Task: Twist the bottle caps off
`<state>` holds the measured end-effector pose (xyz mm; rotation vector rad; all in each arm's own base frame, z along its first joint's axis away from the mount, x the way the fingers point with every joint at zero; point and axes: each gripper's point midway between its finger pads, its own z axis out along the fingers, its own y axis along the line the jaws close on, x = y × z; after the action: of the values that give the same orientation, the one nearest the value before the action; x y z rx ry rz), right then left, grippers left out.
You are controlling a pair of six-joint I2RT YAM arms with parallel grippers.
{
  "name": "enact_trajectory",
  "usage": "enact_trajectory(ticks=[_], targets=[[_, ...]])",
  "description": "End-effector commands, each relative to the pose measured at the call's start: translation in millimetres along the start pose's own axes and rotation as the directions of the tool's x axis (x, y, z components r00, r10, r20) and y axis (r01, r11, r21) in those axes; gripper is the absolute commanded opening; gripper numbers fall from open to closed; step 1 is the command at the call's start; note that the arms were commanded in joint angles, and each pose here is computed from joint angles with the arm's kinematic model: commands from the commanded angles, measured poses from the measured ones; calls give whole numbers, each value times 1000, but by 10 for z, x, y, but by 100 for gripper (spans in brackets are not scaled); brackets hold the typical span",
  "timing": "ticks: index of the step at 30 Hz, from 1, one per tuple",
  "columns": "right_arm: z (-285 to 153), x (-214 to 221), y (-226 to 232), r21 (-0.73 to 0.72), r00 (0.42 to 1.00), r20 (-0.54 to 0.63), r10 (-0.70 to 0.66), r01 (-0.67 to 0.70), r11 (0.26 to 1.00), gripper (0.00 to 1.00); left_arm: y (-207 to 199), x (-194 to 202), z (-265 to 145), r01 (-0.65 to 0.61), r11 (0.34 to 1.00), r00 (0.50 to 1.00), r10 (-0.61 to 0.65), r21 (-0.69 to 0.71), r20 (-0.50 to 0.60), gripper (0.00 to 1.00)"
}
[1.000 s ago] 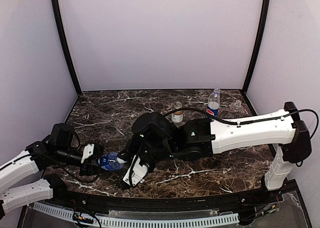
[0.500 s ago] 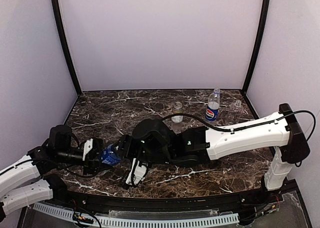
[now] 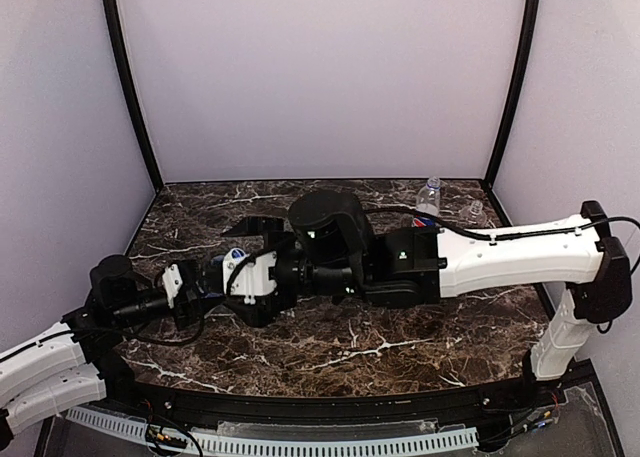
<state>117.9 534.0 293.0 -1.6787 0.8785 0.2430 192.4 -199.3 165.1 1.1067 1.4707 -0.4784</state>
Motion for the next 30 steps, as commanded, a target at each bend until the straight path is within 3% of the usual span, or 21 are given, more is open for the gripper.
enact_trajectory(ticks=[1, 4, 6, 8, 11, 14, 23, 27, 30], targets=[[-79, -125, -322, -132, 736, 64, 674, -663, 737, 98, 193, 17, -32, -64, 992, 998, 65, -109, 6, 24], [-13, 117, -485, -58, 469, -14, 883, -882, 467, 89, 315, 39, -72, -81, 982, 997, 81, -168, -6, 24], [3, 254, -533, 10, 294, -68, 953, -955, 296, 85, 348, 54, -83, -88, 979, 996, 87, -186, -11, 24], [18, 311, -494, 43, 190, -97, 977, -980, 195, 82, 334, 60, -82, -93, 979, 996, 92, -180, -10, 25], [97, 404, -377, 60, 112, -133, 985, -991, 121, 80, 288, 68, -75, -95, 983, 995, 96, -156, -3, 27], [185, 409, -340, 45, 75, -163, 984, -996, 83, 77, 264, 76, -72, -98, 985, 995, 98, -145, -2, 27], [371, 390, -389, 41, 91, -162, 983, -994, 99, 59, 295, 81, -96, -95, 983, 995, 96, -155, -1, 28], [410, 429, -366, 53, 91, -165, 982, -994, 101, 42, 266, 65, -97, -95, 986, 995, 97, -140, 10, 27], [445, 475, -355, 67, 97, -164, 982, -992, 110, 40, 248, 75, -93, -96, 987, 995, 98, -130, 9, 27]])
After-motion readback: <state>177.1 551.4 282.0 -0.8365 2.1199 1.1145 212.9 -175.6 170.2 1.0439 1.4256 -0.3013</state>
